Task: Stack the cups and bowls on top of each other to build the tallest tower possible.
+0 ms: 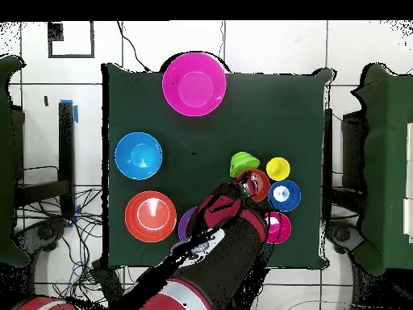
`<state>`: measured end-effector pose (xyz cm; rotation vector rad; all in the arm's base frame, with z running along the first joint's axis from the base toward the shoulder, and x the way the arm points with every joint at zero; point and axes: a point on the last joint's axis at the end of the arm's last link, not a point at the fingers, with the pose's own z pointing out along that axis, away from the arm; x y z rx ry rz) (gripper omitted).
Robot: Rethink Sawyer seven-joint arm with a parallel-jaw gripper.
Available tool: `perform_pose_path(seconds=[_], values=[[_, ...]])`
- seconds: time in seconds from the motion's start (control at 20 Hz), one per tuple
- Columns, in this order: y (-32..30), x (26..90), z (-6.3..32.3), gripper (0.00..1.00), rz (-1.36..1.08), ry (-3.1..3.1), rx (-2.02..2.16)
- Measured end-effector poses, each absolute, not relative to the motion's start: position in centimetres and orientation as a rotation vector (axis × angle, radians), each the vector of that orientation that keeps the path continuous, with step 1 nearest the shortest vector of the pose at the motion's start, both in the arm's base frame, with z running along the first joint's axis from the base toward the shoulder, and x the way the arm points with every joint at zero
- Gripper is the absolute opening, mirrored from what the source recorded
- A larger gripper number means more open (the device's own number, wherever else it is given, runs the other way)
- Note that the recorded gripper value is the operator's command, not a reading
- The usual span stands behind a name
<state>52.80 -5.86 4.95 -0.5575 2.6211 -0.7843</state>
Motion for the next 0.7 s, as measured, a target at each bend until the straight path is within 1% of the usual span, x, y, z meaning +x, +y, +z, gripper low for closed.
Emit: perform_pose_path(seconds=[0.35, 0.7], values=[[-5.9, 52.3, 4.1, 0.0, -0.787, 2.638, -0.568], [-5.8, 51.4, 2.5, 0.0, -0.79, 2.669, -0.582]])
